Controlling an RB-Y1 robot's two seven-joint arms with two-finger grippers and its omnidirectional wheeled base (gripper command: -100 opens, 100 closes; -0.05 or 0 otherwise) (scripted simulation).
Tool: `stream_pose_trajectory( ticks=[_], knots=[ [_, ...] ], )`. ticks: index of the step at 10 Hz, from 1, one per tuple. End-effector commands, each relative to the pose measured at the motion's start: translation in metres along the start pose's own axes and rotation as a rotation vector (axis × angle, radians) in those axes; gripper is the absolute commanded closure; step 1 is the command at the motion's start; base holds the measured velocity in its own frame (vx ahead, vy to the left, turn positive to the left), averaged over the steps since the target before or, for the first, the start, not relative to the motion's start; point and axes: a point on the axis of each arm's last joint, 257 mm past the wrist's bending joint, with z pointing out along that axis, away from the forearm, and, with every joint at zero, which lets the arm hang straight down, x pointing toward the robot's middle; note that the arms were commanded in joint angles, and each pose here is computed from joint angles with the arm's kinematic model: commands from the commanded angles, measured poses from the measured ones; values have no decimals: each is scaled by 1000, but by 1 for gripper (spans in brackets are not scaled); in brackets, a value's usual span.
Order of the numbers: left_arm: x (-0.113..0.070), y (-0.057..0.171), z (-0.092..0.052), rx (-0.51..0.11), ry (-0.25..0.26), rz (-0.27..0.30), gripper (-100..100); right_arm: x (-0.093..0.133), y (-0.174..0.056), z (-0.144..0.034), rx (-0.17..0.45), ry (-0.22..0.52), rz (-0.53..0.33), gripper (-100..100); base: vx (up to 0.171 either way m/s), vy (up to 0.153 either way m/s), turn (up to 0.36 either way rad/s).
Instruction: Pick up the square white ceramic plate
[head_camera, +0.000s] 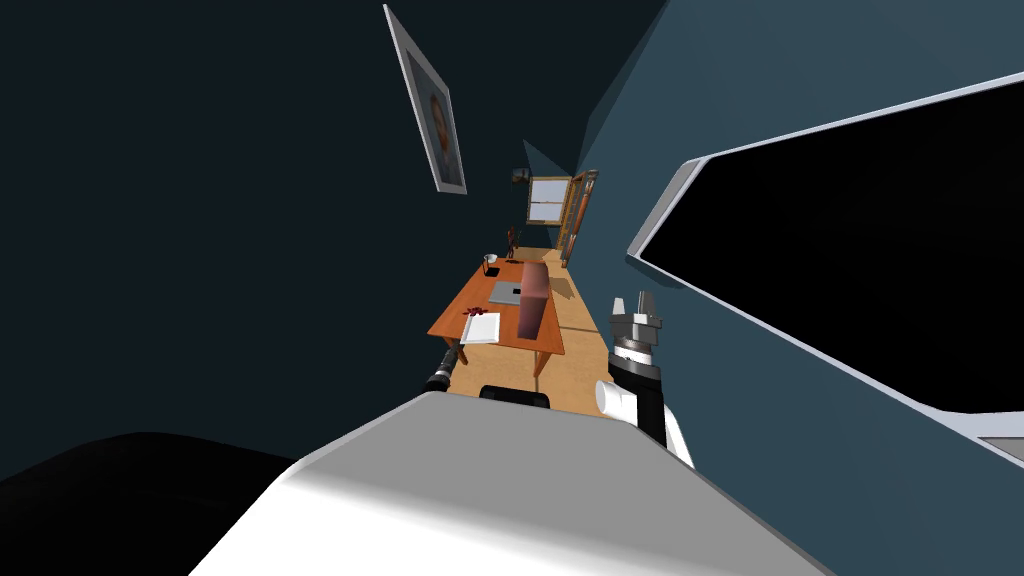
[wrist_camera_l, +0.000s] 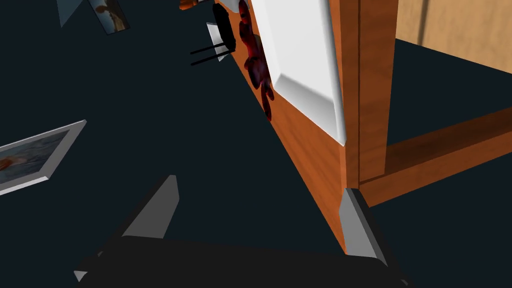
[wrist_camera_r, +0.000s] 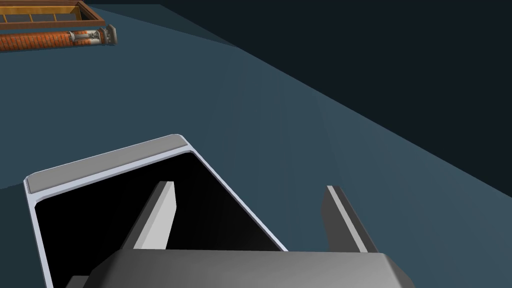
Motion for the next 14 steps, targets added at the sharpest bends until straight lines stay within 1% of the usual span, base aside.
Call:
stream_pose_trajectory(
  ticks=[1, 2, 5, 7, 8, 11, 13, 14],
  knots=[
    [2, 11, 3, -24, -1, -25, -100, 0, 0, 0, 0, 0, 0, 0, 61, -15, 24],
    [3, 18, 0, -40, 0, -26, -100, 0, 0, 0, 0, 0, 0, 0, 46, -21, 10],
    [13, 37, 6, -84, -3, -85, -100, 0, 0, 0, 0, 0, 0, 0, 70, -24, 22],
    [24, 52, 7, -120, -3, -131, -100, 0, 0, 0, 0, 0, 0, 0, 84, -32, 23],
    [31, 55, 8, -131, -2, -154, -100, 0, 0, 0, 0, 0, 0, 0, 79, -20, 21],
    [57, 60, 11, -153, 4, -225, -100, 0, 0, 0, 0, 0, 0, 0, 71, -21, 14],
    [77, 58, 12, -160, 11, -271, -100, 0, 0, 0, 0, 0, 0, 0, 60, -17, 8],
    [92, 56, 12, -162, 17, -301, -100, 0, 0, 0, 0, 0, 0, 0, 41, -12, 3]
  ],
)
